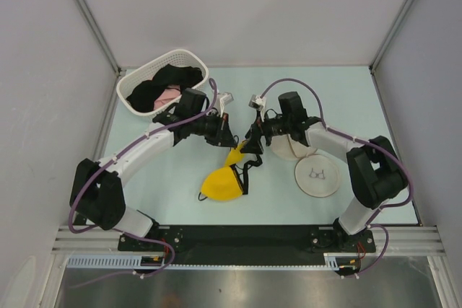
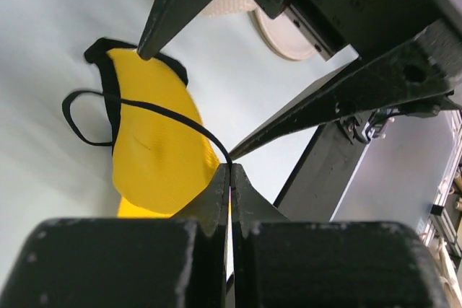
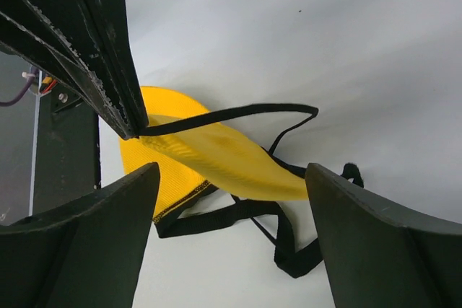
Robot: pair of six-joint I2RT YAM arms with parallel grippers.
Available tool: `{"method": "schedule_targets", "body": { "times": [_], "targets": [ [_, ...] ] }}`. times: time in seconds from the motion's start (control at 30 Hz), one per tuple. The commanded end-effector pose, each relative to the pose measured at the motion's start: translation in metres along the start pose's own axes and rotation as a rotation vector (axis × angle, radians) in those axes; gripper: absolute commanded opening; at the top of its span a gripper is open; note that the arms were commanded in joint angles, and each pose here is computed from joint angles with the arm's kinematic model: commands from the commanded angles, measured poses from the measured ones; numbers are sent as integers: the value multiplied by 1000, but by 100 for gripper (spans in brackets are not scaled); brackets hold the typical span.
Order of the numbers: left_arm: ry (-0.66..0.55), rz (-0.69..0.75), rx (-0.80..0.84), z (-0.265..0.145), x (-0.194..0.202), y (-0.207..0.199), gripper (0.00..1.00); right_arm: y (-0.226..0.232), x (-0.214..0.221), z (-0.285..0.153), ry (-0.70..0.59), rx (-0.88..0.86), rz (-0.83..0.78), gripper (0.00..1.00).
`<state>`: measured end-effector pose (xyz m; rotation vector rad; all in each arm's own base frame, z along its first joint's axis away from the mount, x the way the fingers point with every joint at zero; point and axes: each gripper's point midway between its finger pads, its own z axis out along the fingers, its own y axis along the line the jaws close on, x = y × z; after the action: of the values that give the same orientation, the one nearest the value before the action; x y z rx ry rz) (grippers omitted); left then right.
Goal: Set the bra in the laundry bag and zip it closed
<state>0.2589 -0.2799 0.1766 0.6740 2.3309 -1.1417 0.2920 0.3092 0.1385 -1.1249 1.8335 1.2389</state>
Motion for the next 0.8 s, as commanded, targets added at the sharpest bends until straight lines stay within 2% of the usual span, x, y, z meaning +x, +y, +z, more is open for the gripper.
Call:
{"method": "schedule_targets", "body": {
  "times": [0.0, 0.1, 0.17, 0.3, 0.33, 0.4, 0.43, 0.5, 0.53, 0.57, 0.6, 0.63, 0.7, 0.77],
  "targets": [
    [-10, 69, 44, -12, 1, -11, 0, 11, -5, 6, 19, -38, -32, 83],
    [-9, 79, 50, -14, 3, -12, 0, 23, 2, 11, 31, -53, -45, 72],
    [-6, 80, 45, -15, 3, -11, 0, 26, 0, 12, 10, -64, -51, 60],
    [-11, 55, 20, -21, 2, -4, 0, 40, 1, 20, 19, -94, -42, 46],
    [-14, 46, 15, -22, 3, -2, 0, 40, 1, 22, 21, -82, -40, 30],
    [-42, 5, -20, -28, -1, 3, 0, 47, 7, 30, 39, -62, -7, 16],
    [-52, -12, -38, -29, 1, 6, 14, 51, 4, 33, 31, -50, -2, 8],
    [-104, -59, -110, -39, -1, 10, 39, 53, 9, 40, 31, 9, 21, 5],
    [-122, -102, -210, -42, 6, 29, 60, 64, 8, 48, 28, 12, 36, 4],
    [-147, -169, -252, -47, 9, 33, 71, 65, 5, 49, 19, 52, 40, 4],
    [-199, -188, -282, -59, 9, 32, 76, 64, 5, 51, 18, 85, 53, 2],
    [-220, -232, -381, -65, 21, 50, 79, 68, 5, 54, 22, 98, 69, 0],
    [-290, -328, -478, -86, 29, 58, 79, 69, 3, 54, 12, 148, 73, 0],
    [-287, -444, -516, -88, 54, 66, 76, 71, 5, 53, 16, 168, 88, 0]
  ]
}}
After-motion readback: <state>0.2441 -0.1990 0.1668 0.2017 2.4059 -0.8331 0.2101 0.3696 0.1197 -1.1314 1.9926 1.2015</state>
